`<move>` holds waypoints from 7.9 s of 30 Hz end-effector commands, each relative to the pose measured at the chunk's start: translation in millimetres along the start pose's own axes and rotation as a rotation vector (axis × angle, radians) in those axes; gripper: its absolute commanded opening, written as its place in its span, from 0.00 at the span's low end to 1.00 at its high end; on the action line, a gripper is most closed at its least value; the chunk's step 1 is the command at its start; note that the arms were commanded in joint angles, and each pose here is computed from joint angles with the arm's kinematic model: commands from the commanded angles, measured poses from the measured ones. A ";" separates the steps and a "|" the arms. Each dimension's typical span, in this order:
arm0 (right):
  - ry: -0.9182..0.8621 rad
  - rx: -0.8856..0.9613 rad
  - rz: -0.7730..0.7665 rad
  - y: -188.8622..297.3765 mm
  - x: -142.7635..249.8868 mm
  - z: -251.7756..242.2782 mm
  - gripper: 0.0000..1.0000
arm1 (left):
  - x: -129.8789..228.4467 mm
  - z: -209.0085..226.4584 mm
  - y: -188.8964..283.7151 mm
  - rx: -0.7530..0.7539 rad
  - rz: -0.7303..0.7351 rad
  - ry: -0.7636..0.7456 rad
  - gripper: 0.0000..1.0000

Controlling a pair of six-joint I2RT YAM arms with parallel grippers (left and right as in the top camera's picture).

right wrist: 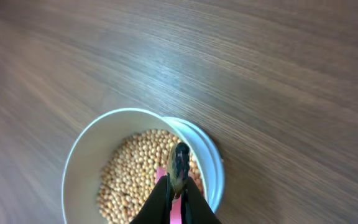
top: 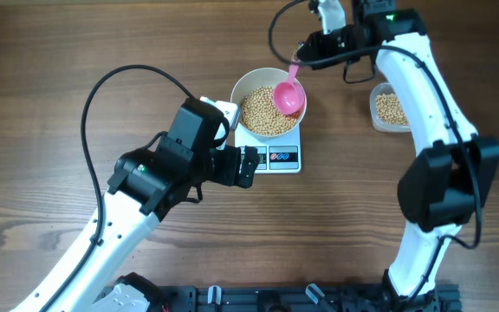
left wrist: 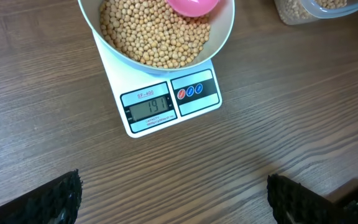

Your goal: Scoop item into bowl and weigh 150g on scale

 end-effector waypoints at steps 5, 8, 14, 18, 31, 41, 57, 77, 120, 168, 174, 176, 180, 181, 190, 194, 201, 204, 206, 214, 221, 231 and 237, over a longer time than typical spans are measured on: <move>0.135 0.131 0.053 -2.9 9.6 23.8 0.04 | 0.3 0.1 -0.4 -0.006 -0.002 -0.024 1.00; 0.126 0.125 0.097 -3.9 20.0 27.8 0.04 | 0.3 0.1 -0.4 -0.006 -0.002 -0.024 1.00; 0.078 0.125 0.187 -0.9 41.1 27.6 0.04 | 0.3 0.1 -0.4 -0.006 -0.002 -0.024 1.00; 0.056 0.124 0.236 1.3 52.4 28.1 0.04 | 0.3 0.1 -0.4 -0.006 -0.002 -0.024 1.00; 0.058 0.150 0.156 -1.6 34.1 24.1 0.04 | 0.3 0.1 -0.4 -0.006 -0.002 -0.024 1.00; 0.078 0.149 0.023 -4.4 3.6 25.1 0.04 | 0.3 0.1 -0.4 -0.006 -0.002 -0.024 1.00; 0.026 0.086 -0.092 -4.9 -21.8 35.6 0.04 | 0.3 0.1 -0.4 -0.006 -0.002 -0.024 1.00; -0.047 0.123 -0.019 12.3 -5.6 16.0 0.31 | 0.3 0.1 -0.4 -0.006 -0.002 -0.024 1.00; -0.671 -0.094 0.548 6.7 168.1 -2.4 0.68 | 0.3 0.1 -0.4 -0.006 -0.002 -0.024 1.00; -0.861 -0.076 0.342 -40.3 120.0 13.4 0.22 | 0.3 0.1 -0.4 -0.006 -0.002 -0.024 1.00; -0.865 -0.080 0.320 -41.9 114.8 12.1 0.17 | 0.3 0.1 -0.4 -0.006 -0.002 -0.024 1.00; -0.862 -0.082 0.313 -42.3 113.3 11.9 0.14 | 0.3 0.1 -0.4 -0.006 -0.002 -0.024 1.00; -0.859 -0.082 0.308 -42.6 112.3 11.5 0.09 | 0.3 0.1 -0.4 -0.006 -0.002 -0.024 1.00; -0.859 -0.081 0.306 -42.7 112.2 11.2 0.07 | 0.3 0.1 -0.4 -0.006 -0.002 -0.024 1.00; -0.860 -0.081 0.304 -42.3 111.6 10.5 0.04 | 0.3 0.1 -0.4 -0.006 -0.002 -0.024 1.00; -0.859 -0.080 0.308 -40.2 110.5 11.6 0.04 | 0.3 0.1 -0.4 -0.006 -0.002 -0.024 1.00; -0.832 -0.018 0.282 -27.6 97.1 8.5 0.04 | 0.3 0.1 -0.4 -0.006 -0.002 -0.024 1.00; -0.810 0.055 0.267 -19.4 92.6 1.9 0.04 | 0.3 0.1 -0.4 -0.006 -0.002 -0.024 1.00; -0.805 0.072 0.258 -17.0 90.3 0.4 0.04 | 0.3 0.1 -0.4 -0.006 -0.002 -0.024 1.00; -0.781 0.092 0.260 -16.6 92.2 -2.7 0.04 | 0.3 0.1 -0.4 -0.006 -0.002 -0.024 1.00; -0.788 0.103 0.274 -15.6 95.9 -3.0 0.04 | 0.3 0.1 -0.4 -0.006 -0.002 -0.024 1.00; -0.804 0.114 0.306 -13.3 103.0 -1.8 0.04 | 0.3 0.1 -0.4 -0.006 -0.002 -0.024 1.00; -0.807 0.111 0.317 -12.6 105.0 -0.5 0.04 | 0.3 0.1 -0.4 -0.006 -0.002 -0.024 1.00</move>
Point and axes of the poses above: each gripper's point midway between its finger pads, its own y axis back along the fingers, its own z axis along the line the jaws close on, x = y × z, the point moved 2 cm from there along y, back along the fingers, and after that the axes turned 4 degrees about -y, right-handed, at the moved point
